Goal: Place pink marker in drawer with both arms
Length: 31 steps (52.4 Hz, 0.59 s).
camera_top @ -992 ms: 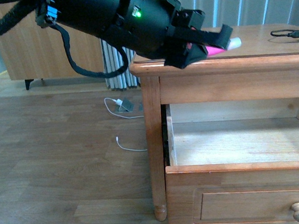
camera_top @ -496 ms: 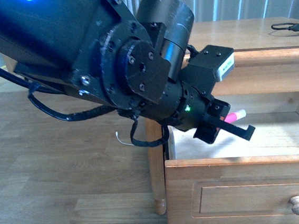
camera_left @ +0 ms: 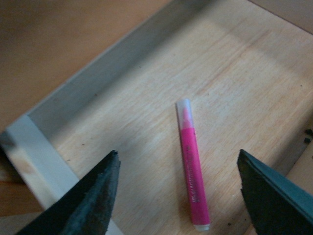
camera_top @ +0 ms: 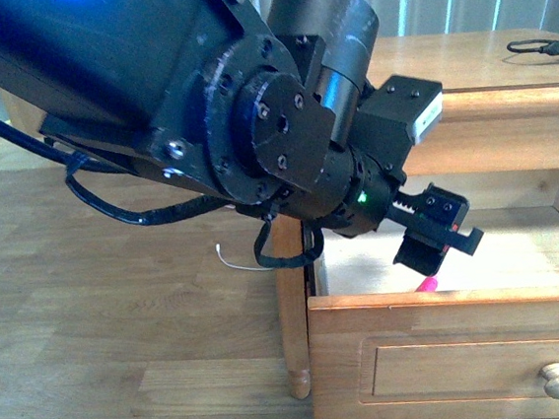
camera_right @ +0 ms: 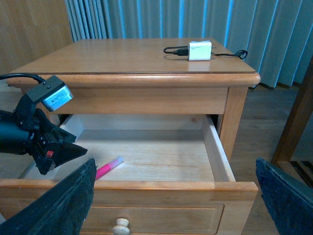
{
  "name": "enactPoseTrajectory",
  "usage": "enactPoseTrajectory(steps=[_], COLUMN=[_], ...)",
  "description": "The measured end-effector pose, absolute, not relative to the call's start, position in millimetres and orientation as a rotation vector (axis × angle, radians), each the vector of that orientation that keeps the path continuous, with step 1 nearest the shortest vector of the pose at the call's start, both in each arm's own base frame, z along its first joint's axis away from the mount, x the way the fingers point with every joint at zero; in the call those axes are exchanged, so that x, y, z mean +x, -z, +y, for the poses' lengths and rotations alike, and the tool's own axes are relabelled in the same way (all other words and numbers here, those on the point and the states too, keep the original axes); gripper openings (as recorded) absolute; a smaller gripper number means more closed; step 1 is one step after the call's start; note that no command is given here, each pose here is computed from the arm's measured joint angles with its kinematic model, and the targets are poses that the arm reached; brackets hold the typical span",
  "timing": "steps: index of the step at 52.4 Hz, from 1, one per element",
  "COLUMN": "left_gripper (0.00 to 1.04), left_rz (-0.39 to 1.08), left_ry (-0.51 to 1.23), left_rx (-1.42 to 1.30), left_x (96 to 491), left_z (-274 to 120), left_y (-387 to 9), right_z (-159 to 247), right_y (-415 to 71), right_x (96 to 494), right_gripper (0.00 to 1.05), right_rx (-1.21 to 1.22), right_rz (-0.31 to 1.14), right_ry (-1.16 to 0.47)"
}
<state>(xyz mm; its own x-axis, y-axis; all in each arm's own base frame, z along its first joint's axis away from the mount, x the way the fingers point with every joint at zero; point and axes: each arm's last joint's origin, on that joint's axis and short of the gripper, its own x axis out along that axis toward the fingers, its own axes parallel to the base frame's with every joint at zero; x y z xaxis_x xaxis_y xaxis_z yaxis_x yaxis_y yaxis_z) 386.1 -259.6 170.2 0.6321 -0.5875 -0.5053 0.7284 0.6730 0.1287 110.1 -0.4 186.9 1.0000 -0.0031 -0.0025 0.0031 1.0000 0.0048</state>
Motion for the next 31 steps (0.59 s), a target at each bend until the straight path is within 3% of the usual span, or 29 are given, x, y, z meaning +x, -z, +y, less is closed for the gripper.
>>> enactPoseTrajectory(steps=[4,8,31], left_gripper=[0.92,1.01,0.99], left_rz=[0.362,0.311,0.119], left_ry=[0.700,0.653,0.407], left_rx=[0.328,0.319,0.208], left_x=[376,367,276], left_z=[-247,-236,-113], left_y=[-194,-210,-270], right_z=[0,0,0], right_y=[-187,-187,-187], right_x=[110,110,110], right_gripper=[0.96,0.96,0.96], right_rx=[0.005,0.005,0.004], right_rz=[0.002,0.002,0.002], right_ry=[0.003,0.003,0.003])
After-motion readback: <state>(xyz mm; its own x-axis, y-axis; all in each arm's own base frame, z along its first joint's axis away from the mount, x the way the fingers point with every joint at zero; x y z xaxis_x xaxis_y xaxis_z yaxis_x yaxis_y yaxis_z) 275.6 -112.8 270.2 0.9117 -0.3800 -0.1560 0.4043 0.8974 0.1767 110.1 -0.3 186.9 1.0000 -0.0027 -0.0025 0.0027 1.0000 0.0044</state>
